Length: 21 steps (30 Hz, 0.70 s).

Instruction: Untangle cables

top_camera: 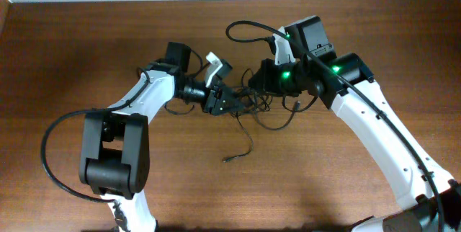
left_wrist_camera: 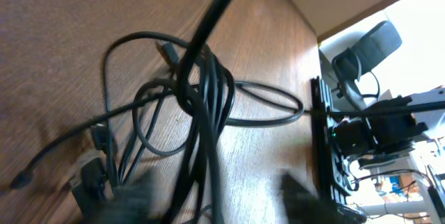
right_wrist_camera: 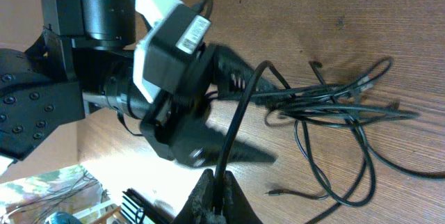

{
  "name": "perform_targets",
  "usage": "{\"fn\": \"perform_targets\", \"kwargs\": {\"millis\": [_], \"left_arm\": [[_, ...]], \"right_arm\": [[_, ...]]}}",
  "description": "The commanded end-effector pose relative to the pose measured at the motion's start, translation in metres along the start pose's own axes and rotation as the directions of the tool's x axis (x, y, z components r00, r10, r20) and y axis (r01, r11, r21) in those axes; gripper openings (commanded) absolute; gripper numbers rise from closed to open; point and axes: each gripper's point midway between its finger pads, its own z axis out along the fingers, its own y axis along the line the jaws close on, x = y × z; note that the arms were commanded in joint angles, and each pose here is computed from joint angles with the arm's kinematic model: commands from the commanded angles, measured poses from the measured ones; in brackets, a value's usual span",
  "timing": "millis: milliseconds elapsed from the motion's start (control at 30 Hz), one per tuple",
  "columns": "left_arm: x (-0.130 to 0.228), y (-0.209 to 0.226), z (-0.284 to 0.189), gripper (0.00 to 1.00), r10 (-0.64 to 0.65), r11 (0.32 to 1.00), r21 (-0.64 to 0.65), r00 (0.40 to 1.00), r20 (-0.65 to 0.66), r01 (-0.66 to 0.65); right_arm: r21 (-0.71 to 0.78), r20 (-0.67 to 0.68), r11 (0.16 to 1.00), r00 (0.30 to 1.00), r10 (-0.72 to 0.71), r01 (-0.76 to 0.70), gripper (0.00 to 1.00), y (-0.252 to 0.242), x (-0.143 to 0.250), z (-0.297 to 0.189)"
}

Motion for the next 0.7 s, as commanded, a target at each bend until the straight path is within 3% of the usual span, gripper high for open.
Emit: {"fn": "perform_targets", "kwargs": {"millis": [0,133,233,333,400,467,533,600,667], "left_arm": [[0.001,0.005,0.002,0.0,-0.014,1.0,-0.025,1.0,-0.018,0.014],[-0.003,-0.005,-0.001,0.0,-0.053,0.999,0.008,0.999,-0.001,0.053],[-0.017,-0.035,-0.017,0.0,-0.03,1.0,0.001,1.0,0.008,0.03],[-0.041,-0.095,-0.046,0.0,0.076,0.997,-0.027,0.996,0.05,-0.074],[-0.059,-0.149,-0.076,0.0,0.228,0.972,-0.09,0.968,0.104,-0.219],[-0.066,-0.194,-0.106,0.0,0.342,0.915,-0.267,0.932,0.118,-0.302],[-0.069,-0.211,-0.128,0.0,0.368,0.865,-0.414,0.92,0.136,-0.284],[-0.073,-0.235,-0.178,0.0,0.404,0.724,-0.67,0.887,0.222,-0.162],[-0.071,-0.252,-0.216,0.0,0.435,0.618,-0.786,0.844,0.313,-0.027]], "right_arm": [[0.013,0.004,1.0,1.0,-0.009,0.009,0.04,-0.003,-0.002,-0.002],[0.215,0.027,0.976,0.999,0.018,-0.023,0.04,-0.043,0.0,-0.007],[0.261,0.049,0.964,0.998,0.037,-0.048,0.04,-0.062,-0.007,-0.015],[0.279,0.082,0.958,0.996,0.044,-0.065,0.04,-0.083,-0.021,-0.029],[0.293,0.115,0.951,0.991,0.072,-0.103,0.04,-0.1,-0.031,-0.04],[0.251,0.125,0.965,0.991,0.049,-0.079,0.04,-0.108,-0.039,-0.055],[0.231,0.173,0.969,0.984,0.043,-0.083,0.04,-0.112,-0.048,-0.078],[0.226,0.287,0.967,0.956,0.053,-0.122,0.04,-0.117,-0.058,-0.124],[0.191,0.38,0.974,0.924,0.044,-0.125,0.04,-0.109,-0.062,-0.163]]}}
